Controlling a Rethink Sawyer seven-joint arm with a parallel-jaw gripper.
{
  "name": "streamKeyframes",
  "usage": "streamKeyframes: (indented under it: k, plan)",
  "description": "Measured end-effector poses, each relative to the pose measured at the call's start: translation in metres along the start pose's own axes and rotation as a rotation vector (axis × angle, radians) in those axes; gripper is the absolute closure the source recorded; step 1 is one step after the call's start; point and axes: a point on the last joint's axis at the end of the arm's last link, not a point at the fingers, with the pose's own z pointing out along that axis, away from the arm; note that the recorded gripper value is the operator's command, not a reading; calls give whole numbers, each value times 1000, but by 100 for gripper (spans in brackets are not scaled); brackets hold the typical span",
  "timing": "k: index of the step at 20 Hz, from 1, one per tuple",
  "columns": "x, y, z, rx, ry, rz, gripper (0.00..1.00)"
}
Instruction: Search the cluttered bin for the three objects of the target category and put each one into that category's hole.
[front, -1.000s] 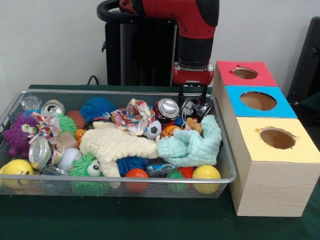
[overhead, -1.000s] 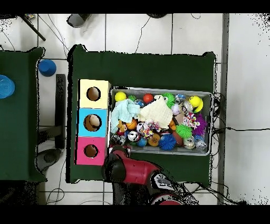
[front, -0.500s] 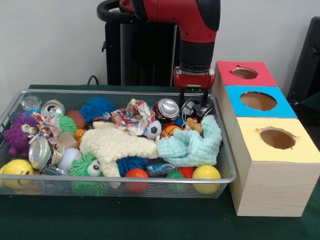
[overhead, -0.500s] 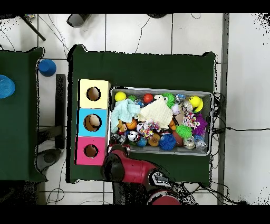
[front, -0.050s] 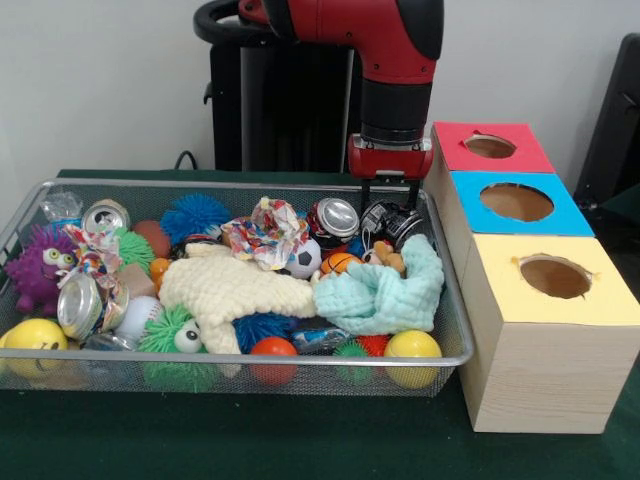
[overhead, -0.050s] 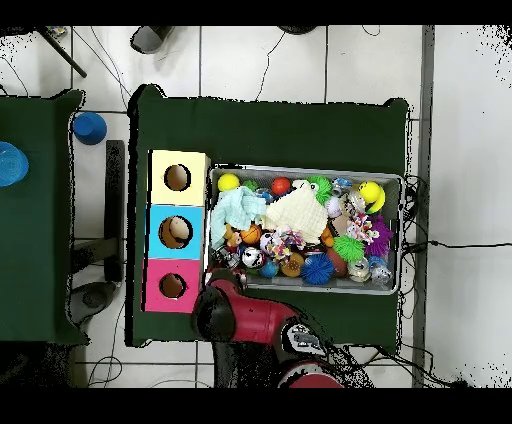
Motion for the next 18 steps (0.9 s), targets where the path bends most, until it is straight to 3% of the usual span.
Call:
streamKeyframes:
  k: [7,8,18]
  plan:
    - [-10,-2,-5,4,-23,5,0]
    - [-14,-2,-7,5,-32,5,100]
    - [-16,-3,-7,6,-35,6,100]
